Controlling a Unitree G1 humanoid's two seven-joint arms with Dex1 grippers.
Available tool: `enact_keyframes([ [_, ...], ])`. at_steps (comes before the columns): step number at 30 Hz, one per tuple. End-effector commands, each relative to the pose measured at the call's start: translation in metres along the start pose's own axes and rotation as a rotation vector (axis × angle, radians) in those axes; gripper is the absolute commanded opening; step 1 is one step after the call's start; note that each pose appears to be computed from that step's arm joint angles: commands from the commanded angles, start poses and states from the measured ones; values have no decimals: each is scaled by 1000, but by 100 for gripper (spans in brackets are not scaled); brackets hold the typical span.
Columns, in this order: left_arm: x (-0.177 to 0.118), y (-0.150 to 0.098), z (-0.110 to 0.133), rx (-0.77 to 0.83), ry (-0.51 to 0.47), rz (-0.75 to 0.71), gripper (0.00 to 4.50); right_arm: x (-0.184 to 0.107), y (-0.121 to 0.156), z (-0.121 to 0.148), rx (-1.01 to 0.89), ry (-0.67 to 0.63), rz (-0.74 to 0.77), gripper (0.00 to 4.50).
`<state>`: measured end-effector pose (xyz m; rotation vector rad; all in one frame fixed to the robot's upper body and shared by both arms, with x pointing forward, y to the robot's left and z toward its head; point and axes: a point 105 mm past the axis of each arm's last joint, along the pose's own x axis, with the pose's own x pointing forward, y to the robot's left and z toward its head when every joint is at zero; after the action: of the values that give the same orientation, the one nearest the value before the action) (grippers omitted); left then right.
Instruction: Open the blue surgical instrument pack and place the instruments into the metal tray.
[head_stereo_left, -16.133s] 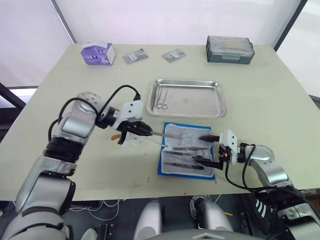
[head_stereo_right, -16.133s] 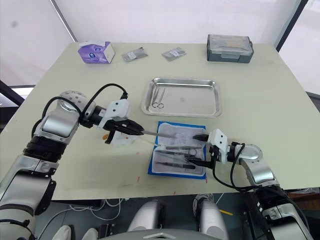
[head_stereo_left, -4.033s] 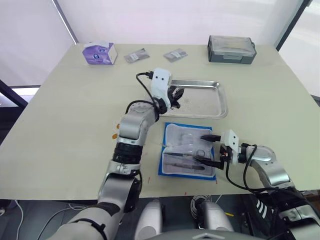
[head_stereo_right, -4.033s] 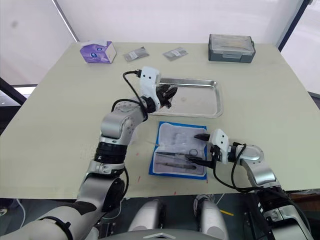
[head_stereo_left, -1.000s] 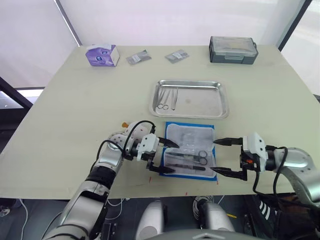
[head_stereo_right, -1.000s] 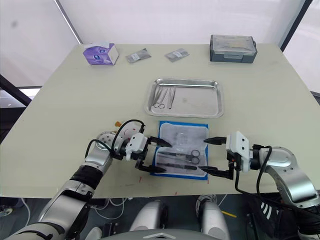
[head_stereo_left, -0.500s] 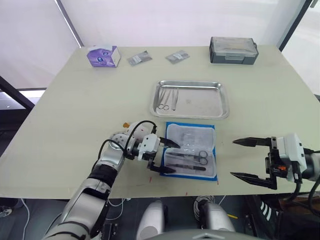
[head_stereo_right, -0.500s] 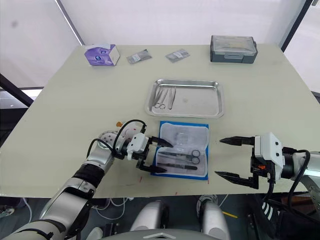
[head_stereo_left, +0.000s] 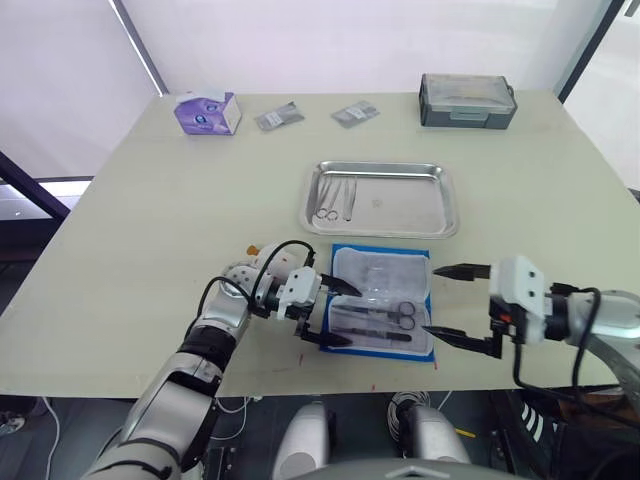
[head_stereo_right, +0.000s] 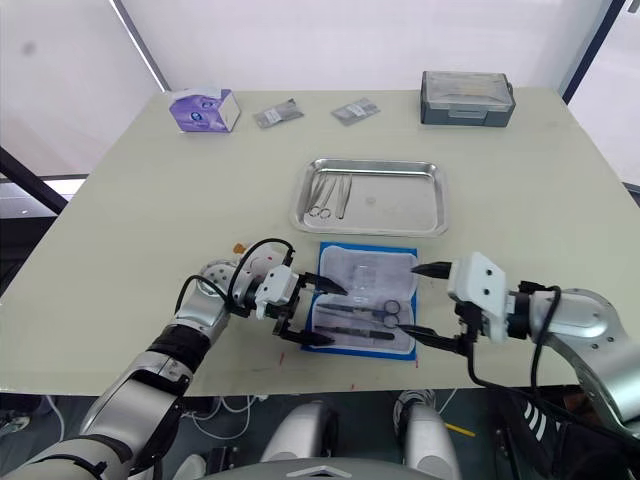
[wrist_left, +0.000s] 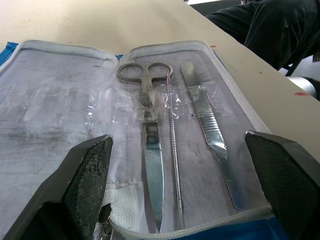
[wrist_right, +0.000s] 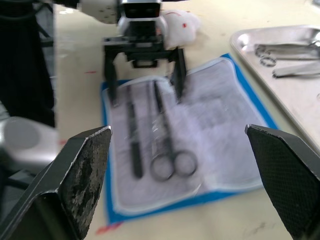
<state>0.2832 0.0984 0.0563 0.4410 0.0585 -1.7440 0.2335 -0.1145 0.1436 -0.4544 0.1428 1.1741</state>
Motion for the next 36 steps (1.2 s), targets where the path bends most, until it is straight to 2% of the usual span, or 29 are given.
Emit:
enact_keyframes([
  [1,2,-25,-27,-101,78,-98,445,10,-2,6,-63,0,-24,450],
  [4,2,-24,-27,-100,80,-97,445,24,-9,-6,-93,110,-50,450],
  [9,3,-22,-25,-101,75,-95,445,46,-16,-10,-97,198,-29,450],
  [14,3,-22,-25,-103,73,-92,445,55,-19,-21,-59,291,-7,450],
  [29,4,-22,-25,-104,71,-90,445,68,-14,-33,-60,363,23,450],
  [30,4,-22,-25,-103,71,-91,450,67,-14,-35,-53,378,25,410],
  [31,4,-22,-25,-103,70,-92,450,65,-14,-37,-44,392,32,400],
  [33,5,-22,-25,-102,70,-92,450,63,-10,-40,-16,411,53,330],
  [34,5,-22,-25,-102,70,-92,450,62,-8,-40,-9,418,63,310],
  [36,5,-22,-25,-102,70,-91,450,60,-5,-41,-4,428,76,235],
])
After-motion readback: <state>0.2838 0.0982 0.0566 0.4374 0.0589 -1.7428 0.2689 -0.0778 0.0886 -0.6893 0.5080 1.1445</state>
